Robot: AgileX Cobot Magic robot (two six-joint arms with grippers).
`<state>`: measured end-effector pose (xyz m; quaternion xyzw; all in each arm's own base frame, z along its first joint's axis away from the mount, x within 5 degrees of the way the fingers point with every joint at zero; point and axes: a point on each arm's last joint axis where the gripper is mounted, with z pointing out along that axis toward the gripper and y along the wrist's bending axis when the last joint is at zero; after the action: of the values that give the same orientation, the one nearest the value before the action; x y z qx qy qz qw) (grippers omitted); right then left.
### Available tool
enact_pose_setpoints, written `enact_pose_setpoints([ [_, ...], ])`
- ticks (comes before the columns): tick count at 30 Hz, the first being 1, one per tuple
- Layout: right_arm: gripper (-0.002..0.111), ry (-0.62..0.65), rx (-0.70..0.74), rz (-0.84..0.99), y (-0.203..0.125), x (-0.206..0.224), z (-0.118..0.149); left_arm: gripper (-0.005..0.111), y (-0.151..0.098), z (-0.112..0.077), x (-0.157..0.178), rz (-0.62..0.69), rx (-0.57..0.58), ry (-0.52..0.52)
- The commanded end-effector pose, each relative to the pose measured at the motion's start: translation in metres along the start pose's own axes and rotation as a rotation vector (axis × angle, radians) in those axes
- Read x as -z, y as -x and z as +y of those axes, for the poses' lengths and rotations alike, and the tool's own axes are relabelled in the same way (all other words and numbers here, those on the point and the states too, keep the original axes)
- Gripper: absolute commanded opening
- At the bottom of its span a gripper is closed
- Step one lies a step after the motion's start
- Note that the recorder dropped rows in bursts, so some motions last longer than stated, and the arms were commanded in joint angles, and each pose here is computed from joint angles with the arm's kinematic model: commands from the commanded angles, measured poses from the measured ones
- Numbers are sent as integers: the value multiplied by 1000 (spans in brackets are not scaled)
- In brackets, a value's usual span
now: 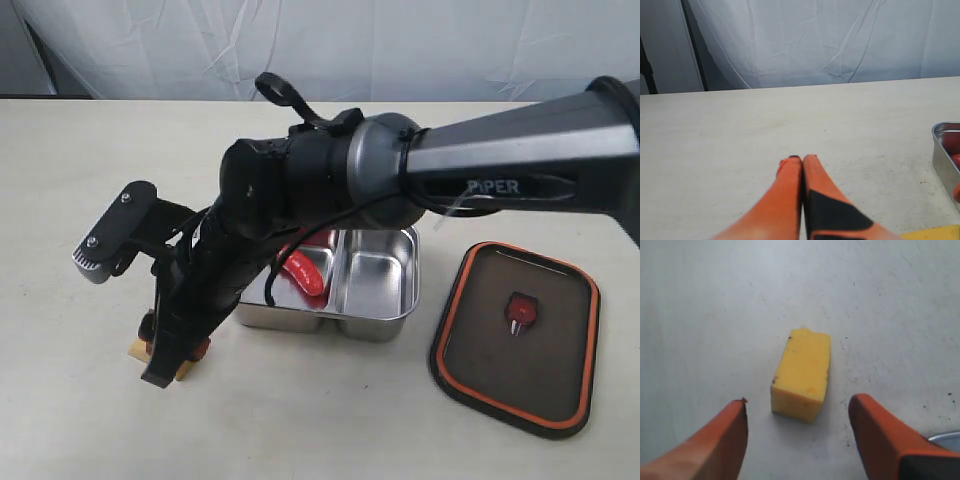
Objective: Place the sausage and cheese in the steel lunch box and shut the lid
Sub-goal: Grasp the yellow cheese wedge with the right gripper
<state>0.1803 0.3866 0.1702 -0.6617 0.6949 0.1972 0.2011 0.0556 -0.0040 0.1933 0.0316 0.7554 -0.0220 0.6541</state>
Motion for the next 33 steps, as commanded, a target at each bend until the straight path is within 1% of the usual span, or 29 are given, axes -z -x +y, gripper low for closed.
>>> enact_pose_setpoints([
  [1,60,-1,-22,-20,2,-5,1,0,0,0,0,-6,-4,2],
  [9,60,14,-102,-14,-6,-29,-1,0,-1,0,0,-2,-4,2],
  [13,60,-9,-138,-44,-6,-35,-4,0,-1,0,0,-2,-4,2],
  [22,59,-5,-151,-14,-15,-51,-5,0,-1,0,0,-2,-4,2],
  [23,57,-5,-149,-13,-15,-51,-5,0,-1,0,0,-2,-4,2],
  [24,53,-5,-149,-13,-15,-51,-5,0,-1,0,0,-2,-4,2],
  [28,29,-4,-149,-12,-15,-51,-5,0,-1,0,0,-2,-4,2],
  [30,21,-4,-149,-12,-15,-51,-5,0,-1,0,0,-4,-4,2],
  [33,12,-4,-149,-13,-15,-50,-5,0,-1,0,0,-4,-4,2],
])
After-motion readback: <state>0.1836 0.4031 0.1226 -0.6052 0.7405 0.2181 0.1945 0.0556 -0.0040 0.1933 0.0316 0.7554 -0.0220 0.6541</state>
